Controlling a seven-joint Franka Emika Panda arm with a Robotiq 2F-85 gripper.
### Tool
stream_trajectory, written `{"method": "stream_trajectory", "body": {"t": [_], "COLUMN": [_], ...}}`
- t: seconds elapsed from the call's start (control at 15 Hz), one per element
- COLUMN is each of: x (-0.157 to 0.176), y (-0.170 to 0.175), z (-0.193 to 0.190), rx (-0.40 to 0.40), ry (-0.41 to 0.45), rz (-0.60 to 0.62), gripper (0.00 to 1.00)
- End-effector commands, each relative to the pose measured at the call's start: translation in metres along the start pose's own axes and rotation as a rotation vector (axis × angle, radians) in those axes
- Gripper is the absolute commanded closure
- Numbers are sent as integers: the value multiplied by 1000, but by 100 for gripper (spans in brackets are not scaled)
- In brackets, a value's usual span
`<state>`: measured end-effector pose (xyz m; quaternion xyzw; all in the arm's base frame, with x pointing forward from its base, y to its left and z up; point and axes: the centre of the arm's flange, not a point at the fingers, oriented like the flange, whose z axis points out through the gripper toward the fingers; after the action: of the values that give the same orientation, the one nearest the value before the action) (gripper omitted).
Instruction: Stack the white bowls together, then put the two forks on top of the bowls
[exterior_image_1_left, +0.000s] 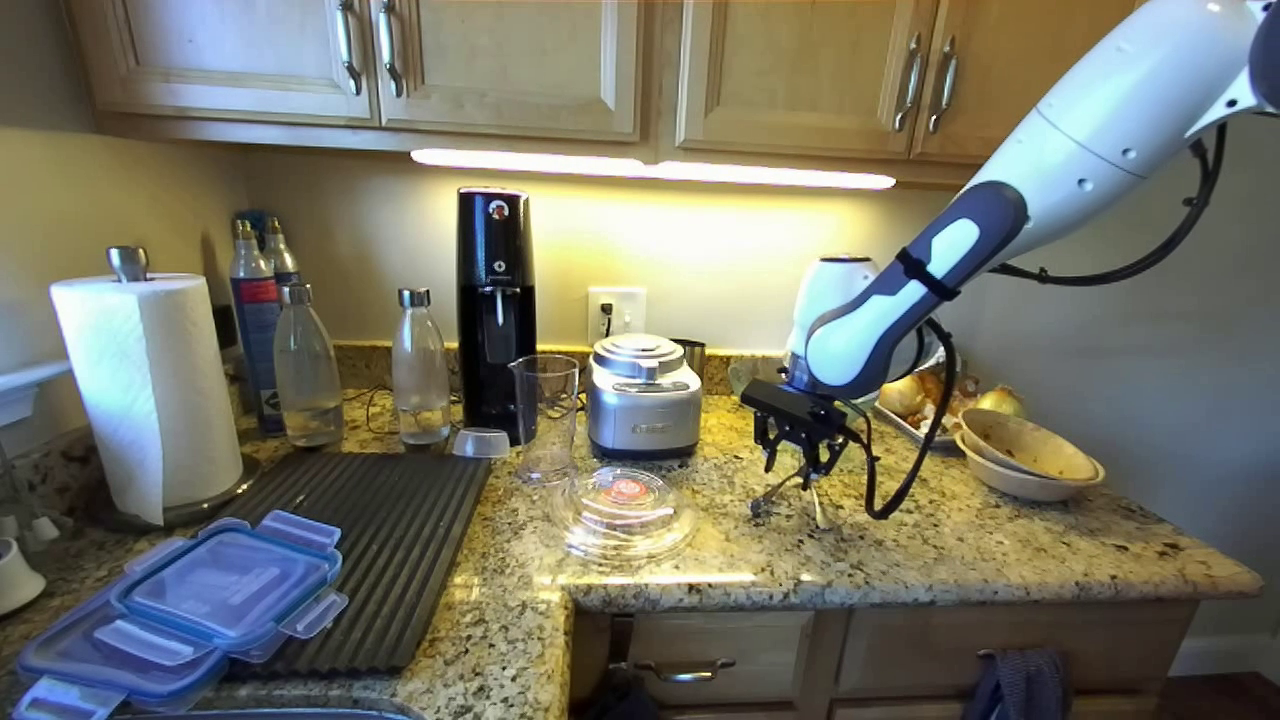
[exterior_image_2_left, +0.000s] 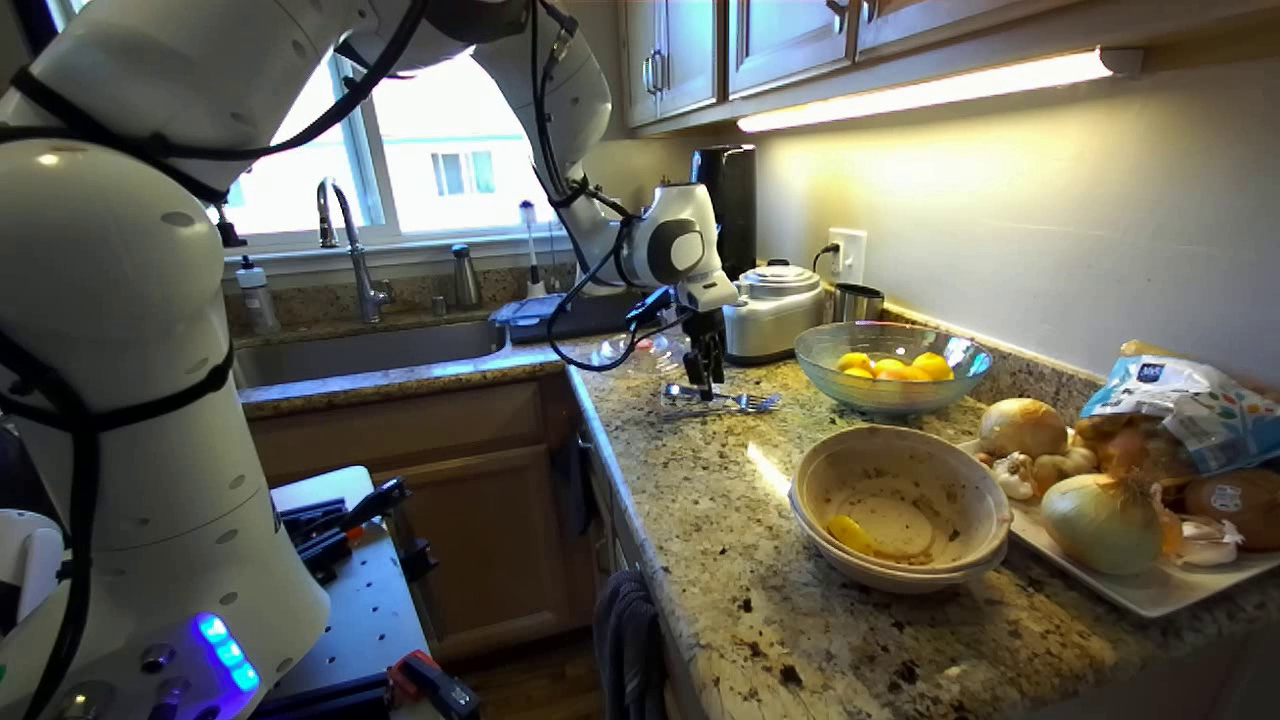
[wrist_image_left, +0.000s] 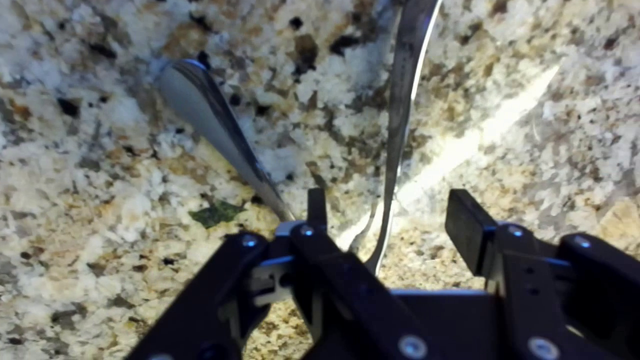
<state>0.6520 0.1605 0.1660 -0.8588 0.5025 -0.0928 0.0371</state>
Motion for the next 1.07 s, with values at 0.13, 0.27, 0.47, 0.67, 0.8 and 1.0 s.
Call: {"method": "stream_trajectory", "body": {"t": [0.13,0.27,0.47,0.67,0.8,1.0], "x": [3,3,1,1,1,0], "y": [-6,-3,-1,0,1,4], "z": [1,5,5,6,10,15], "rx": [7,-5,-10,-7,-12,-27], "ry": [11,10,1,-2,-8,-7], "rz": [-34,-38,-49,-61,-62,-71], "gripper": [43,67,80,60,42,23]}}
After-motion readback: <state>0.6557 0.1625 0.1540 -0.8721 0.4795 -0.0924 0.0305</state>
